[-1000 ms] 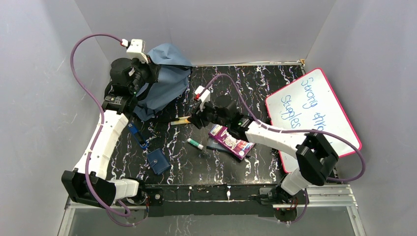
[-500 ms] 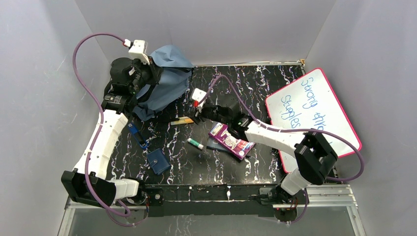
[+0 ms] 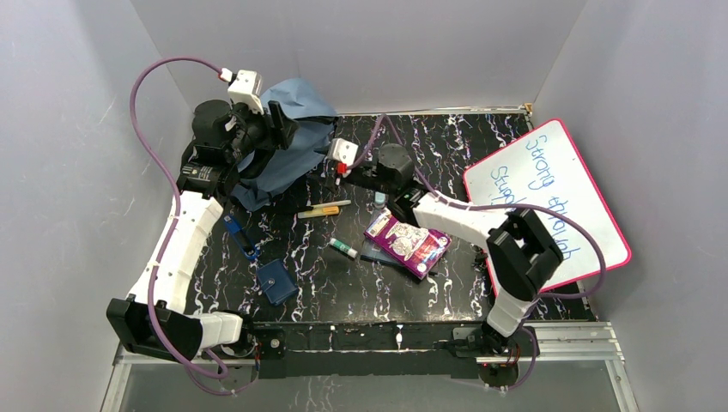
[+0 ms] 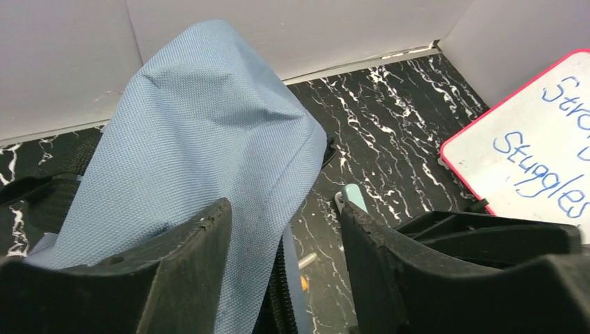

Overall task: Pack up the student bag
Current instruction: Adjust the student bag at the center of the board.

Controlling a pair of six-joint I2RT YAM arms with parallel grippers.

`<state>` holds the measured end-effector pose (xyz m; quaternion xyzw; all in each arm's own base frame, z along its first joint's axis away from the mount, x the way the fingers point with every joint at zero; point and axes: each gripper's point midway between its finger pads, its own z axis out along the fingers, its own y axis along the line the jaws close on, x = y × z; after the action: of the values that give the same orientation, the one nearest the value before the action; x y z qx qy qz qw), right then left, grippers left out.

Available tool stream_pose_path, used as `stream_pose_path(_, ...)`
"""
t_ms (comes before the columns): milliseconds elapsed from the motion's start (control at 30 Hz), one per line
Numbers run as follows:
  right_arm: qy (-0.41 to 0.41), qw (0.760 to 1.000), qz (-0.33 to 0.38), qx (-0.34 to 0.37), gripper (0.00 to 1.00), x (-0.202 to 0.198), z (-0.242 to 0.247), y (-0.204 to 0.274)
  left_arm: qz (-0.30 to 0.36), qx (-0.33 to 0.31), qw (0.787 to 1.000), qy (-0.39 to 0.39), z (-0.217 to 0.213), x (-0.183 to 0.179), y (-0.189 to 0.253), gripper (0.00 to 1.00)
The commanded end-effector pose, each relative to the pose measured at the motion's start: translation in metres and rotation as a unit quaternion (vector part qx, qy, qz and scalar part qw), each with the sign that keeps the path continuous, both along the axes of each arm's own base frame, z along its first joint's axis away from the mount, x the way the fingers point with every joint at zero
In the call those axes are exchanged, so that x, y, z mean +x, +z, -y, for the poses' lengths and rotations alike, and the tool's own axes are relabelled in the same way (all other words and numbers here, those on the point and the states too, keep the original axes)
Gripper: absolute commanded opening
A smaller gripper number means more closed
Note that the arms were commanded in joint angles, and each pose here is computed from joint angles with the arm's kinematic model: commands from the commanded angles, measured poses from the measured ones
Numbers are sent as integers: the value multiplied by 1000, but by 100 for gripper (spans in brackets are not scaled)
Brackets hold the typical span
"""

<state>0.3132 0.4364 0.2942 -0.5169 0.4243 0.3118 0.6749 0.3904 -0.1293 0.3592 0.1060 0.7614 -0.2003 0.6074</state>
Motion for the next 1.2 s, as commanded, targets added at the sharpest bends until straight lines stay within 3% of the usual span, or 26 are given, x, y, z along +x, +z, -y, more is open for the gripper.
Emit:
stream_pose_path(0, 7, 998, 7, 54, 66, 8, -14, 37, 21, -4, 1000, -11, 3, -6, 18, 61)
stream_pose_path(167, 5, 999, -4, 50, 65, 14, -20, 28, 28, -4, 1000, -13, 2, -9, 25, 73)
stream_pose_path(333, -2, 999, -12, 46, 66, 17, -20, 21, 41, -4, 999, -2, -2, -12, 37, 78)
stream_pose_path(600, -10, 999, -23, 46, 65, 23, -22, 14, 79, 11, 996, 31, -17, -17, 64, 79)
stream_pose_path(800, -9, 999, -27, 45, 65, 24, -25, 12, 92, 60, 992, 59, -35, -28, 69, 79)
stream_pose_path(1000, -9, 999, -30, 44, 65, 26, -28, 10, 79, 120, 989, 27, -37, -49, 46, 80)
stream_pose_path(1167, -7, 999, -31, 44, 65, 29, -31, 9, 47, 134, 990, -11, -33, -74, 23, 79)
